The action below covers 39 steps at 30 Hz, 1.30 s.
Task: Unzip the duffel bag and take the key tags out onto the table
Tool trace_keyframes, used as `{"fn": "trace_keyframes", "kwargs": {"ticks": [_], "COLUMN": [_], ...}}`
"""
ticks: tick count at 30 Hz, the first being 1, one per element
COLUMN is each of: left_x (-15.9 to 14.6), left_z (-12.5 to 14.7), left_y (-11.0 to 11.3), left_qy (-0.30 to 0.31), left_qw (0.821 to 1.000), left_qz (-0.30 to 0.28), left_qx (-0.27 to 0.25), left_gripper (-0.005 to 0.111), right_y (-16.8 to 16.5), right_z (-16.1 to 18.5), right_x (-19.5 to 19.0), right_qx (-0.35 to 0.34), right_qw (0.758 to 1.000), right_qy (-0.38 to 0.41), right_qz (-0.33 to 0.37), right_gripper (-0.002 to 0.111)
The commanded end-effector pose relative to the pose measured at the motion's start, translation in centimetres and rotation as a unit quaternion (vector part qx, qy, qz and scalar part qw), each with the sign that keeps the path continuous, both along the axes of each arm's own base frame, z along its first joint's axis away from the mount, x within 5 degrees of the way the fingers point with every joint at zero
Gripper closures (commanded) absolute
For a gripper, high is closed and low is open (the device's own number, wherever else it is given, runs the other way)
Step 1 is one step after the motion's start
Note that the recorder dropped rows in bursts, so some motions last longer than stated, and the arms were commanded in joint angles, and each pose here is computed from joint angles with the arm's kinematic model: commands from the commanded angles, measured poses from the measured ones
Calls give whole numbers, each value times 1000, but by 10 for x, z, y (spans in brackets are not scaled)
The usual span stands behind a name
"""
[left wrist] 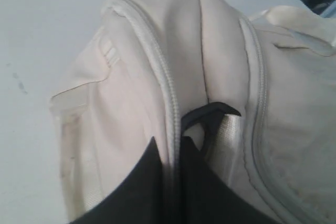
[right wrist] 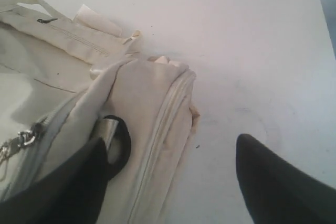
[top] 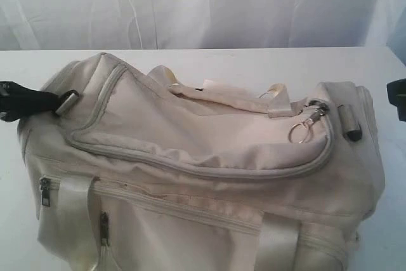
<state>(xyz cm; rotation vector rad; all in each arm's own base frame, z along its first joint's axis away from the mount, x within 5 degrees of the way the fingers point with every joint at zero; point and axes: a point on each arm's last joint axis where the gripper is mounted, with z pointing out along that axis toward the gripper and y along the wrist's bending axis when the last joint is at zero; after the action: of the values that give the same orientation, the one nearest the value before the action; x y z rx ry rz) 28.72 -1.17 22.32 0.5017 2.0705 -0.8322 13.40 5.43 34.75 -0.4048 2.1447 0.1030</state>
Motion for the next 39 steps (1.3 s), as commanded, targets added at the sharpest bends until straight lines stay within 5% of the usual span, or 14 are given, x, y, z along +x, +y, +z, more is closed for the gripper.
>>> {"fn": "trace_keyframes", "kwargs": {"ticks": [1, 5, 10, 18, 20, 24, 25, 26, 29, 33, 39], "left_x": [5, 13, 31, 29, 27, 21, 16, 10, -2, -16, -37], "left_z": [6, 22, 55, 75, 80, 89, 94, 103, 116, 121, 108], "left_y": [43, 61, 86, 70, 68, 63, 58, 49, 28, -33, -102], "left_qy": [-23, -62, -113, -150, -158, -171, -179, -187, -205, -209, -230], "left_qw": [988, 976, 939, 959, 959, 960, 964, 971, 978, 975, 952], "left_qz": [134, 170, 264, 191, 188, 177, 155, 128, 45, -76, -202], "left_qx": [77, 117, 190, 145, 144, 134, 121, 76, 0, 14, 18], "left_gripper": [107, 107, 107, 106, 98, 47, 29, 24, 26, 40, 41], "right_y": [4, 19, 42, 47, 47, 47, 47, 47, 47, 48, 48], "right_z": [0, -4, -26, -24, -24, -24, -24, -24, -24, -22, -22], "right_x": [2, 20, 44, 52, 52, 52, 52, 52, 53, 53, 53], "right_qx": [21, 92, 152, 173, 173, 172, 172, 172, 174, 179, 179], "right_qw": [1000, 996, 985, 984, 984, 984, 984, 984, 984, 983, 983], "right_qy": [-7, 1, 77, 51, 50, 52, 52, 52, 48, 39, 39], "right_qz": [3, -6, -17, -11, -11, -11, -11, -11, -11, -9, -9], "right_gripper": [43, 43, 43, 43, 43, 43, 43, 43, 43, 43, 43]}}
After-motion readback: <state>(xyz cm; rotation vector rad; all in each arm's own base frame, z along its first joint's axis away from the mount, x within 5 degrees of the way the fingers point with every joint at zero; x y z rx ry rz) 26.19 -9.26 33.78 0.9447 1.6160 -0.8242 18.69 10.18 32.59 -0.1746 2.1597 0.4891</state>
